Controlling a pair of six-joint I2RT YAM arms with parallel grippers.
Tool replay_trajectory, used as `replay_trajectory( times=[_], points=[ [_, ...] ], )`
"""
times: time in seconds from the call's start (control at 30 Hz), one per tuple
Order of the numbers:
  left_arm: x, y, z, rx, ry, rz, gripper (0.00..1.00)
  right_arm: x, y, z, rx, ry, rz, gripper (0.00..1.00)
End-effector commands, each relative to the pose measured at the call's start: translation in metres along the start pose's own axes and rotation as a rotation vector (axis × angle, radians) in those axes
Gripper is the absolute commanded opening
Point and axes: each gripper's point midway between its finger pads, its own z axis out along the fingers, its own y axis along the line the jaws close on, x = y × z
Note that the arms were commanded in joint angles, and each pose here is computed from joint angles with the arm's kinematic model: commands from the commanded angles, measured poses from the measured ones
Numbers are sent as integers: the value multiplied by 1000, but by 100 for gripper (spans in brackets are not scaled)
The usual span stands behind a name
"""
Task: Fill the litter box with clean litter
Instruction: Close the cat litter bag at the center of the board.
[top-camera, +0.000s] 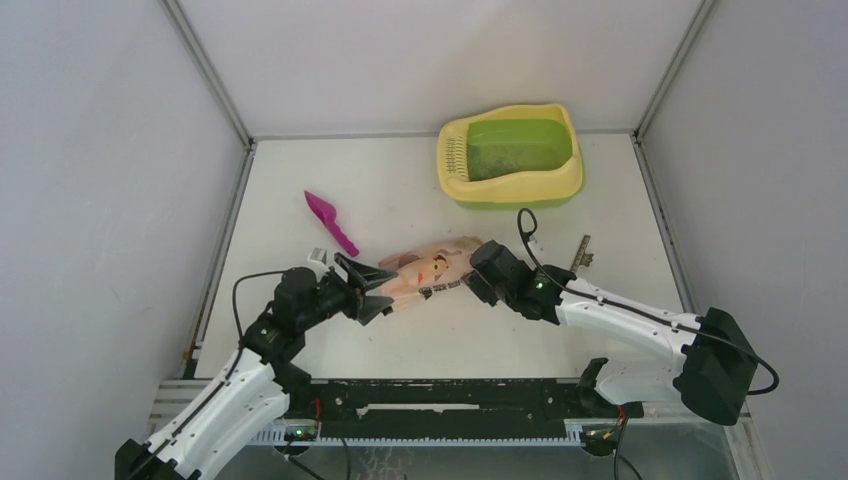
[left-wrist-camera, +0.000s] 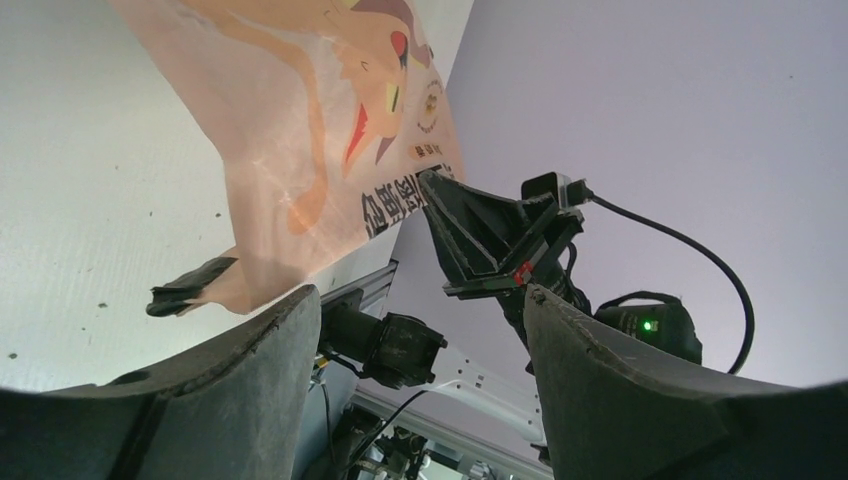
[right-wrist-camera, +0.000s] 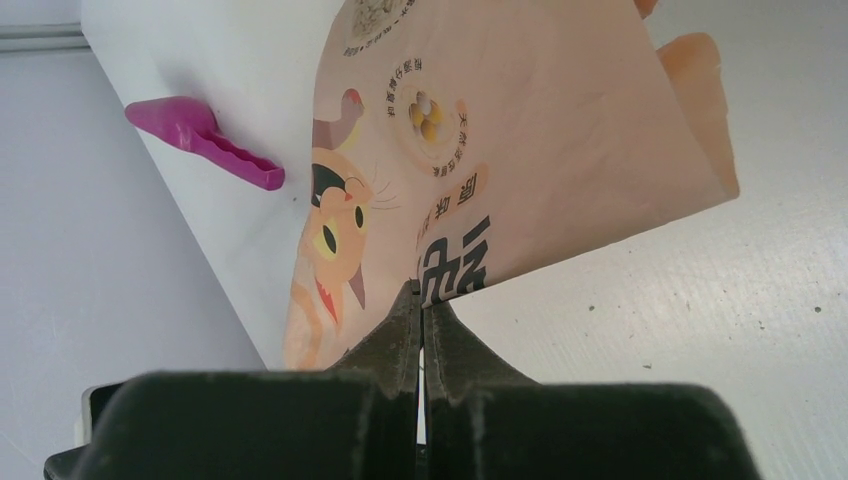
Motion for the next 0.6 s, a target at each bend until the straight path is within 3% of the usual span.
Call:
replay_trajectory(
  times=[0.0, 0.57],
  points=[
    [1, -9, -4, 50, -19, 2, 78, -5, 17, -4, -66, -1, 9, 0],
    [15, 12, 17, 27, 37, -43, 78, -9, 19, -5, -72, -5, 14, 0]
  ],
)
